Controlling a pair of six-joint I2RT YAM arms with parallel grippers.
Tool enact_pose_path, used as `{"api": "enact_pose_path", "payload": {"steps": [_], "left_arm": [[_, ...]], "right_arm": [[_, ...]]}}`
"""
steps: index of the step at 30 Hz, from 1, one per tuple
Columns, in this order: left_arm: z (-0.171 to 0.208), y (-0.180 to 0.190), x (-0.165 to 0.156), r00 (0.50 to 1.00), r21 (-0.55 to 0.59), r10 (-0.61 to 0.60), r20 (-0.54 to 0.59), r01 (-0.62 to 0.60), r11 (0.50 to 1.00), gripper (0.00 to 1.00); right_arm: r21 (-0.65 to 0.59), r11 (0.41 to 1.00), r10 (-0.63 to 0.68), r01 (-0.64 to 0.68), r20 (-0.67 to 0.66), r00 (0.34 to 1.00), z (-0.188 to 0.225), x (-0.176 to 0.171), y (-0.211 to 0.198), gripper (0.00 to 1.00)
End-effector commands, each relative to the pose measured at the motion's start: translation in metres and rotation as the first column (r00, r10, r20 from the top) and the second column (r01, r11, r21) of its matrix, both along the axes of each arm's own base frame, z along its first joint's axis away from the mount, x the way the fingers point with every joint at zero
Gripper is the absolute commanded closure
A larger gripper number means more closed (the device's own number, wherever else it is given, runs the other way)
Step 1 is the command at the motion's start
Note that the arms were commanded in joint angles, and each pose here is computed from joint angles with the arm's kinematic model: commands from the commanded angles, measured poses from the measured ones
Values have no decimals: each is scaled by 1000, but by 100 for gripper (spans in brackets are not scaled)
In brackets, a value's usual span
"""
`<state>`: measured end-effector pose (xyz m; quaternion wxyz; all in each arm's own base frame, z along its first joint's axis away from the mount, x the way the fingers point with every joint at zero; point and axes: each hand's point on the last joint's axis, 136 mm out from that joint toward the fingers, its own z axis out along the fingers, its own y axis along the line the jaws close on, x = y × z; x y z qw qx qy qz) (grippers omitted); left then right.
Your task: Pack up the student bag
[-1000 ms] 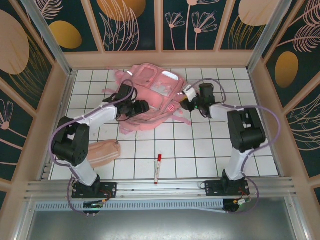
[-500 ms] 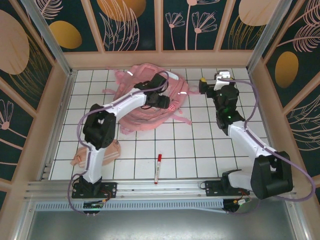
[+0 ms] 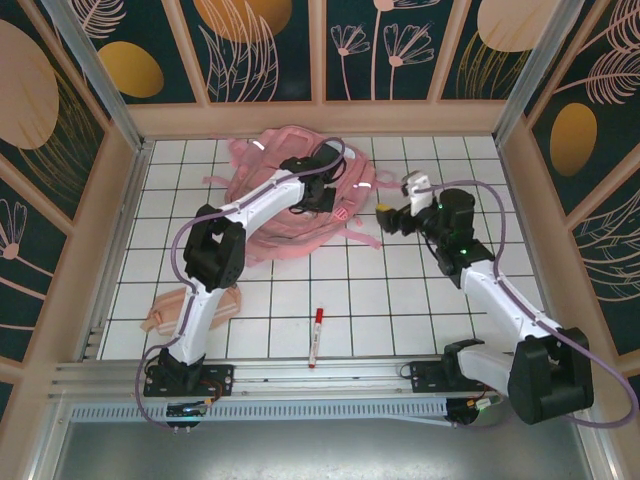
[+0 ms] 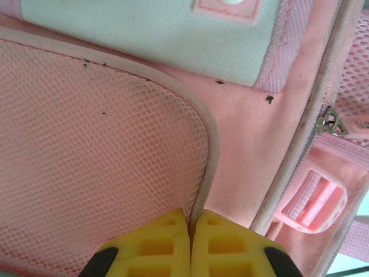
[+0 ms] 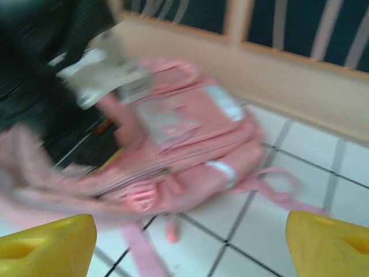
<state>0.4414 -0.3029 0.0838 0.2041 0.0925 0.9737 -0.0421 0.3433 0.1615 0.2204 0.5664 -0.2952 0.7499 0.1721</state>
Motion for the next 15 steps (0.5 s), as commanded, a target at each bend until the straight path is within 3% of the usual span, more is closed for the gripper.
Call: {"api": "enact_pose_path", "payload": {"steps": [1,4,10,15], "left_arm": [[43,-16,-8,997,-130,-77,1,77,989,100],[61,-35,-23,987,-246,-159,-24,148,958,100],[67,-59,-42,956,-396,-291,-23,259,881,100],[38,-38,-30,981,-353,-181,-65,147,924,100]], "right_arm": [[-127,913,396,-388,41,917,-23,-43,49,15],[-179,833,537,-524,29,843,-37,-48,66,14],[-210,823,547,-527,43,836,-59,-9,80,16],[-300,825,520,-479,71,851,-84,14,78,16]]}}
